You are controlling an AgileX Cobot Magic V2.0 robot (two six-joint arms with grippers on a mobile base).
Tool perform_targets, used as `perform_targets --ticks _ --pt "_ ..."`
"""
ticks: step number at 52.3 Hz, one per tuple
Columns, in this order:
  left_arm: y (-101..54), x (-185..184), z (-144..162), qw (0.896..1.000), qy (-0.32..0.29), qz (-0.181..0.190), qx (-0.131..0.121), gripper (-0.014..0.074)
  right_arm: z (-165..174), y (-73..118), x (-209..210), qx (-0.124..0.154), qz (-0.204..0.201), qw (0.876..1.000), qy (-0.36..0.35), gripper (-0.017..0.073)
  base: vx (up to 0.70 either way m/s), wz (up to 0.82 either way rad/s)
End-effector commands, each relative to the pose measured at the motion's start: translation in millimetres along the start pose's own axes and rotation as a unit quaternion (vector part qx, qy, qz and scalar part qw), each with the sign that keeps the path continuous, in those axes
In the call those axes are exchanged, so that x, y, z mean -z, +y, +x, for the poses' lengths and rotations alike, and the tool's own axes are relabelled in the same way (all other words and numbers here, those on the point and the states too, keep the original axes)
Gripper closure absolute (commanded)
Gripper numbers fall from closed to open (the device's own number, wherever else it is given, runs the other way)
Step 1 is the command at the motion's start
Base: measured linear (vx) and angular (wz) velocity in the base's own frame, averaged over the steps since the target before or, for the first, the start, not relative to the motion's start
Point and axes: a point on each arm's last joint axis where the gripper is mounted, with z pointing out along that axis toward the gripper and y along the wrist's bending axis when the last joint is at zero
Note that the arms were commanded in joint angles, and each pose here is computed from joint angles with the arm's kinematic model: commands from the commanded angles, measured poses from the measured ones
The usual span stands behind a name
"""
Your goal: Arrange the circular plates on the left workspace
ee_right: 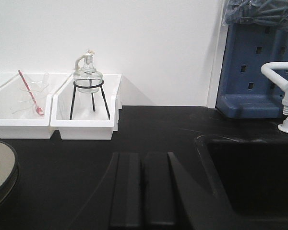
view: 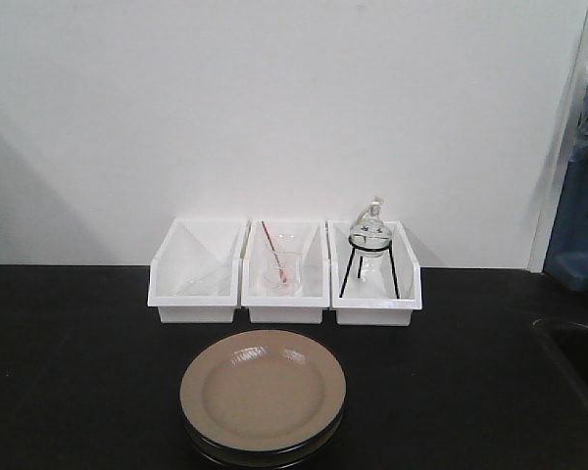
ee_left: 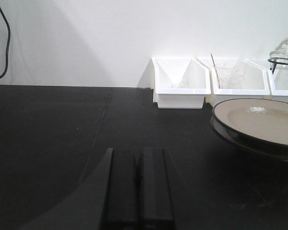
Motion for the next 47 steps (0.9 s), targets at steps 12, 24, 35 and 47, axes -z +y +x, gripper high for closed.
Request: perform_targets --ticks 12,24,35,47 --pt "0.3 0 -2 0.999 -0.040 0.000 0.003 0.0591 -17 -4.3 1 0.002 0.021 0.998 -0.051 0.0564 0.00 0.00" --pt "0.3 0 -2 0.999 -0.040 0.000 0.003 0.0591 15 2.9 31 0.054 -0.031 0.998 -0.017 0.0564 0.00 0.00" --pt "0.3 0 -2 0.999 -0.040 0.000 0.003 0.0591 84 4.3 72 0.038 -0.053 0.998 0.005 0.0564 0.00 0.00" --pt "0.3 0 -2 0.999 -0.040 0.000 0.003 0.0591 113 2.0 95 0.025 -0.047 0.998 -0.012 0.0564 0.00 0.00"
